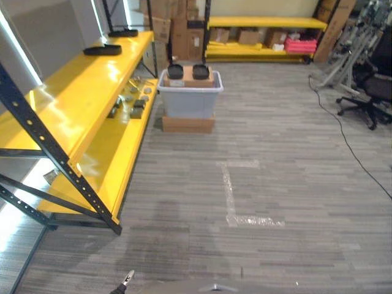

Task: Move parts from the plastic box to the shelf.

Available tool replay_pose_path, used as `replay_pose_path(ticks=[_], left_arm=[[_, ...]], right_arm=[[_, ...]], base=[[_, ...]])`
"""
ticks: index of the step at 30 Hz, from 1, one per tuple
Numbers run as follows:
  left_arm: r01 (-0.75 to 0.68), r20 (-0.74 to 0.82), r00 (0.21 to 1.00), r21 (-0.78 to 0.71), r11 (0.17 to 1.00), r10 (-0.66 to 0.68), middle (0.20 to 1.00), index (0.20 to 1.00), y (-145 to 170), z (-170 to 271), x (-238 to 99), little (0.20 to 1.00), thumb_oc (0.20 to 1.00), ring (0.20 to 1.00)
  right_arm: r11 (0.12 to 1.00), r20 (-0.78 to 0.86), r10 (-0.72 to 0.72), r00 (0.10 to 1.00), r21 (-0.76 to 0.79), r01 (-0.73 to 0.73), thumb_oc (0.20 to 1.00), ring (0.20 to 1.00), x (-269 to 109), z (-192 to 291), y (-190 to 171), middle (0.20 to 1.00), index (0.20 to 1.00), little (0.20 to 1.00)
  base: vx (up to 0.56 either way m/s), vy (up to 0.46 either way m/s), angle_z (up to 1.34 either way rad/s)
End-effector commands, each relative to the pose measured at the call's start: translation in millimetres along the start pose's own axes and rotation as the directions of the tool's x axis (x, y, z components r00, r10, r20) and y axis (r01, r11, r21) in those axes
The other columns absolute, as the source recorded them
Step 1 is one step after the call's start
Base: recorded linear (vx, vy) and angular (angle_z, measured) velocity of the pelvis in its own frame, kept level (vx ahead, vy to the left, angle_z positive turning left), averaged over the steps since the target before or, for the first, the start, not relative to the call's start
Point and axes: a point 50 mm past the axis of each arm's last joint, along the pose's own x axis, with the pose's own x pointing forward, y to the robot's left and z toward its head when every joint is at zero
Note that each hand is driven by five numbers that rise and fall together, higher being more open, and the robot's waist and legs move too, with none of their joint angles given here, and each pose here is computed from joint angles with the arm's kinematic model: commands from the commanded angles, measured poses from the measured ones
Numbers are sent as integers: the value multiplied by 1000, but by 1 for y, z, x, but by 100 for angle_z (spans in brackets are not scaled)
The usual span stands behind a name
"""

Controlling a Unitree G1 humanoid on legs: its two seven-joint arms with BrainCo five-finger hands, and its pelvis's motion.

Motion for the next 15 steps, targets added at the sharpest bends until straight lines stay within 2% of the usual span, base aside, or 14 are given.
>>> replay_pose_path(ticks=[1,8,12,15], left_arm=[[-68,61,996,19,997,67,1000,1000,28,31,2,1000,1000,1000],[-78,41,996,-75,994,82,1000,1000,27,25,2,1000,1000,1000],[-78,65,995,-46,996,81,1000,1000,24,31,2,1000,1000,1000],[-82,84,993,-22,996,83,1000,1000,23,34,2,1000,1000,1000]], right_arm=[[996,54,-87,995,31,86,1000,1000,-5,36,-37,1000,1000,1000],[995,42,-79,996,67,76,1000,1000,-4,30,-33,1000,1000,1000],[996,58,-80,995,39,78,1000,1000,-3,34,-28,1000,1000,1000],[997,81,-56,995,-45,59,1000,1000,-1,38,-19,1000,1000,1000]], base=[[1,31,-12],[8,15,1],[-3,8,0],[-20,42,-1]])
